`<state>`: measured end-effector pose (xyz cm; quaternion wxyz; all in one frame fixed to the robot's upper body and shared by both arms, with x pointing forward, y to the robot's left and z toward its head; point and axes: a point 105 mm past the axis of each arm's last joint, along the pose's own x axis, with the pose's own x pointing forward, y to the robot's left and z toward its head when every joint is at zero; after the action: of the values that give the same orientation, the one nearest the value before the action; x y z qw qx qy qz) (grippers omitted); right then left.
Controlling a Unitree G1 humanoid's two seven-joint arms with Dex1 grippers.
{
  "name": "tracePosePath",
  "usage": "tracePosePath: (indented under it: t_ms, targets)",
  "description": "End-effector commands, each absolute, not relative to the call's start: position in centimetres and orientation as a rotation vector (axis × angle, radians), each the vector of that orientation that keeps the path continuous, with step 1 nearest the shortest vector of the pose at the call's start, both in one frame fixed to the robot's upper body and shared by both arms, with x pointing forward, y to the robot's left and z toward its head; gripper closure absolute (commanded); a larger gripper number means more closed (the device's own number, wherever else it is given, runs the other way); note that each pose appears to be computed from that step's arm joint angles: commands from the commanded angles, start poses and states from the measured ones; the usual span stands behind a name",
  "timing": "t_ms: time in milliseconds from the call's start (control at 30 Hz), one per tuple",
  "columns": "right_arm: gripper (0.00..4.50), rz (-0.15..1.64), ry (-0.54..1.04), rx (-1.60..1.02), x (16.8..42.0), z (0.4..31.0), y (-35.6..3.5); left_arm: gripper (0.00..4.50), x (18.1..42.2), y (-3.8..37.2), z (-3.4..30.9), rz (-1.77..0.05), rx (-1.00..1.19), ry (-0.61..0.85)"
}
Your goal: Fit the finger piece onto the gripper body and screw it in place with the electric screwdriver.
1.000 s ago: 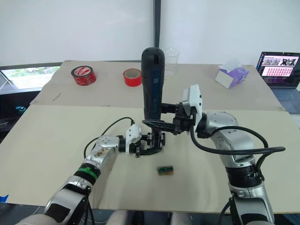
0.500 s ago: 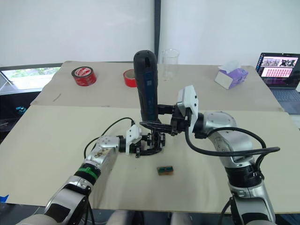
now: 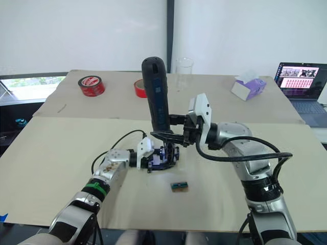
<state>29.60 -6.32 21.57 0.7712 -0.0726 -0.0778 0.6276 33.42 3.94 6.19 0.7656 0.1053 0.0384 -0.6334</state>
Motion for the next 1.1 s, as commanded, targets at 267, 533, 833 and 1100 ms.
tracePosePath:
  t_ms: [267, 533, 833, 1100]
  targets:
    - [2.57, 1.334, 0.053, -0.139, 30.1, 16.4, -6.8, 2.19, 33.1, 4.4, 5.5, -1.386, 0.223, 0.113]
    - [2.57, 1.415, -0.177, -0.140, 29.0, 21.4, -6.5, 2.19, 32.9, 4.6, 5.0, -1.389, 0.229, 0.134]
    - [2.57, 1.476, -0.387, -0.167, 27.4, 26.5, -7.0, 2.19, 32.6, 4.6, 4.1, -1.391, 0.238, 0.167]
    - [2.57, 1.506, -0.486, -0.153, 26.6, 28.3, -7.3, 2.19, 32.5, 4.7, 3.5, -1.391, 0.261, 0.204]
